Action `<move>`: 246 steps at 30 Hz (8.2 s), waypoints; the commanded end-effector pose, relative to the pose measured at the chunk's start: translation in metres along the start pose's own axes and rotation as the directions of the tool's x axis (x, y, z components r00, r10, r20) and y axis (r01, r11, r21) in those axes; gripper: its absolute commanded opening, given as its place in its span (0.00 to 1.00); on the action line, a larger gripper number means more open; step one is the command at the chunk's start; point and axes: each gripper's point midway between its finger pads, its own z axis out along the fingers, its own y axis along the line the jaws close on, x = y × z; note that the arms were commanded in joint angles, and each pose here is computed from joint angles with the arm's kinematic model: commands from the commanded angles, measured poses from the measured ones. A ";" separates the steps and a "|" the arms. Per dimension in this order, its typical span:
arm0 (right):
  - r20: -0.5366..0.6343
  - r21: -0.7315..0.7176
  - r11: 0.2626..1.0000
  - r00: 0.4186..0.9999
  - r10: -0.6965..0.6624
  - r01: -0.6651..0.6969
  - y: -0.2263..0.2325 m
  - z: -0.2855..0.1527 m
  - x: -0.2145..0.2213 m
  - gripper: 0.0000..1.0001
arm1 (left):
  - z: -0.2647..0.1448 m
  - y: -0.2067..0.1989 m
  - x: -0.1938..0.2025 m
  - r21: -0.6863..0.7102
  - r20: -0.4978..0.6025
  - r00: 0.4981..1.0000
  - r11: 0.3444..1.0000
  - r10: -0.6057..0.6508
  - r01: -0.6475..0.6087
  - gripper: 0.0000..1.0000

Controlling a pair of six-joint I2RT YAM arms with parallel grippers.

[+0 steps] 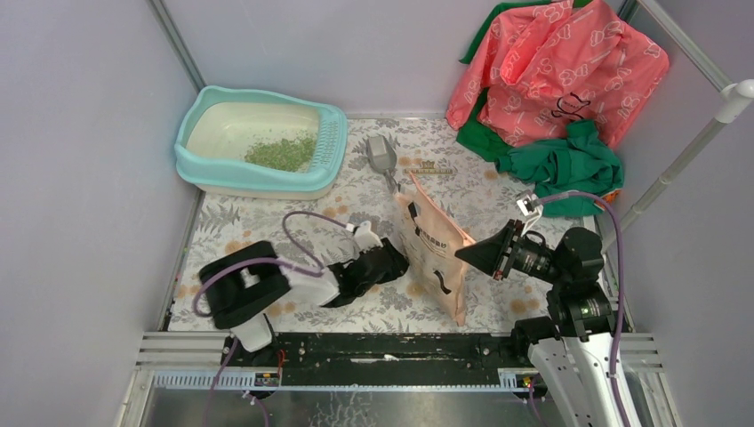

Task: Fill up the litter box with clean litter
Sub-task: Adjust the cat litter bag at the center of the board.

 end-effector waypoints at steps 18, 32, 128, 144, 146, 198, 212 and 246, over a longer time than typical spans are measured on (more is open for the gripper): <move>0.045 0.021 0.998 0.998 -0.053 0.052 -0.024 0.014 -0.010 0.00 | 0.098 -0.096 -0.020 0.217 -0.005 0.994 0.970 -0.109 0.108 0.39; -0.125 0.032 0.998 0.990 0.059 -0.055 -0.024 0.048 -0.020 0.10 | 0.093 -0.056 -0.038 0.227 -0.040 0.988 0.961 -0.150 0.156 0.39; -0.274 0.478 0.877 0.940 0.202 -0.049 -0.131 0.124 0.032 0.38 | -0.042 0.019 -0.030 0.339 -0.034 0.931 0.872 -0.364 0.354 0.38; -0.344 0.456 0.884 0.894 0.286 -0.107 -0.163 0.185 0.072 0.35 | -0.115 -0.010 -0.080 0.091 0.129 0.991 0.996 -0.035 0.024 0.37; -0.360 0.459 0.882 0.885 0.295 -0.107 -0.167 0.194 0.084 0.34 | -0.121 -0.012 -0.080 0.079 0.123 0.992 0.997 -0.023 0.013 0.37; -0.314 0.652 0.749 0.941 0.122 0.120 -0.226 0.182 -0.017 0.31 | -0.035 0.058 -0.042 -0.268 0.052 0.978 0.946 0.201 -0.181 0.37; -0.441 0.600 0.776 0.889 0.119 0.194 -0.247 0.224 0.021 0.31 | -0.046 0.102 -0.020 -0.324 0.005 0.988 0.935 0.155 -0.145 0.36; -0.603 0.459 0.831 0.797 0.032 0.314 -0.217 0.264 0.077 0.32 | -0.069 0.086 -0.032 -0.254 0.023 0.992 0.960 0.126 -0.116 0.37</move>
